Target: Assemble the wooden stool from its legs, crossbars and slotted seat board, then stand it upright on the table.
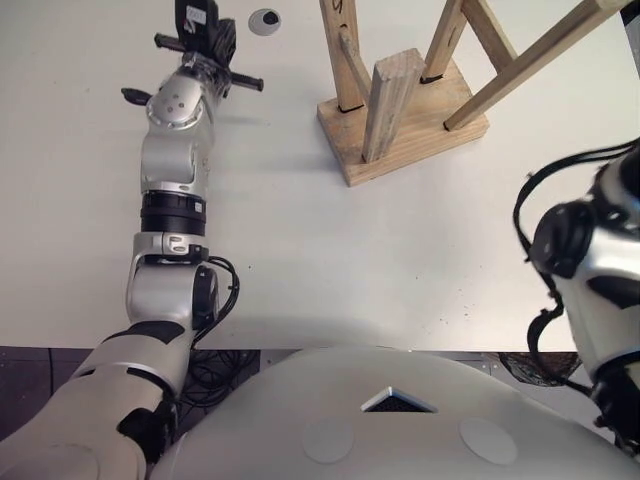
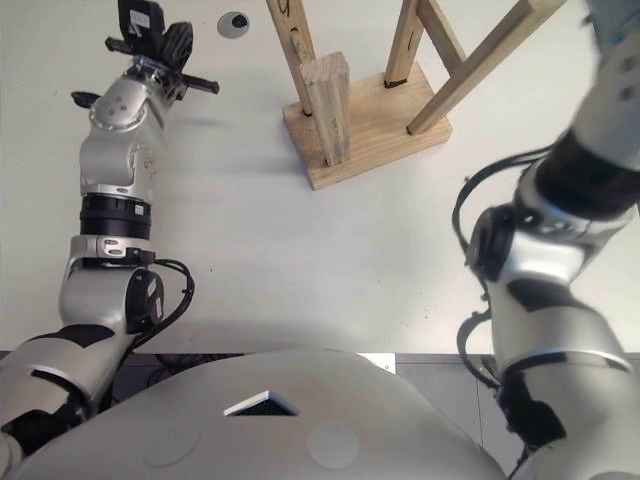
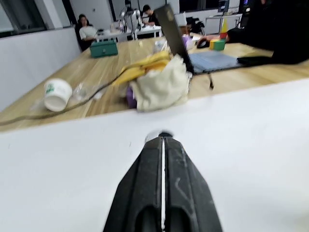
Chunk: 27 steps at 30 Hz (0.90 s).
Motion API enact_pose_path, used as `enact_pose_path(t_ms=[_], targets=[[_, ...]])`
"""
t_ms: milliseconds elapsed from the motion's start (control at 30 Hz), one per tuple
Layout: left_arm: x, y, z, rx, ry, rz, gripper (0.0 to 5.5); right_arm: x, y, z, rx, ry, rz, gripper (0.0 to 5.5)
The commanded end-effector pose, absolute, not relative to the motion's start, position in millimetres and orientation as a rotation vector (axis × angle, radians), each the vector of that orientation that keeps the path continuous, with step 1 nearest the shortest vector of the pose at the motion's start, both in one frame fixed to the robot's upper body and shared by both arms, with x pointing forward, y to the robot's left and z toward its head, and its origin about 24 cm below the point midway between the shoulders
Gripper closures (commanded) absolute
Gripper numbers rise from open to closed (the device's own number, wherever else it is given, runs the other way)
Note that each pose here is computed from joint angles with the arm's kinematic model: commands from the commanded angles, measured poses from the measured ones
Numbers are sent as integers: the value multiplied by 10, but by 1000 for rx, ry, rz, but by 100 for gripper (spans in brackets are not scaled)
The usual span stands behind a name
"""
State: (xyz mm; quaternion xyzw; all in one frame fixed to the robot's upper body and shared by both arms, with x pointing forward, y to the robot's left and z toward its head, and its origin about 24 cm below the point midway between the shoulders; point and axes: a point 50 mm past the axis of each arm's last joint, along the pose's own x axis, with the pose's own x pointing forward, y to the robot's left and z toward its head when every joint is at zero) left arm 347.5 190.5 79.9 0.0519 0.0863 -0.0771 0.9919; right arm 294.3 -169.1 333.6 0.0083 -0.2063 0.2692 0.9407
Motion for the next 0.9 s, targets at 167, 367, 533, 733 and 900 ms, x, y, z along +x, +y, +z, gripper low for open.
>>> enact_pose_path(t_ms=[167,367,533,733,900], targets=[[3192,1888,556,33,296,-172,547,3409,-2890,2716,-240,-69,120,550],[3099,1616,387,-9,403,-261,547,3494,-3065,1208,-242,298,226,550],[3051,1502,227,-26,507,-306,547,3339,-2758,391,-257,475,400,550],[2949,1305,31,-57,636,-385,547,3136,-2520,-38,-267,636,570,550],[2892,1238,-135,-64,716,-453,547,2998,-2408,-152,-230,676,731,550]])
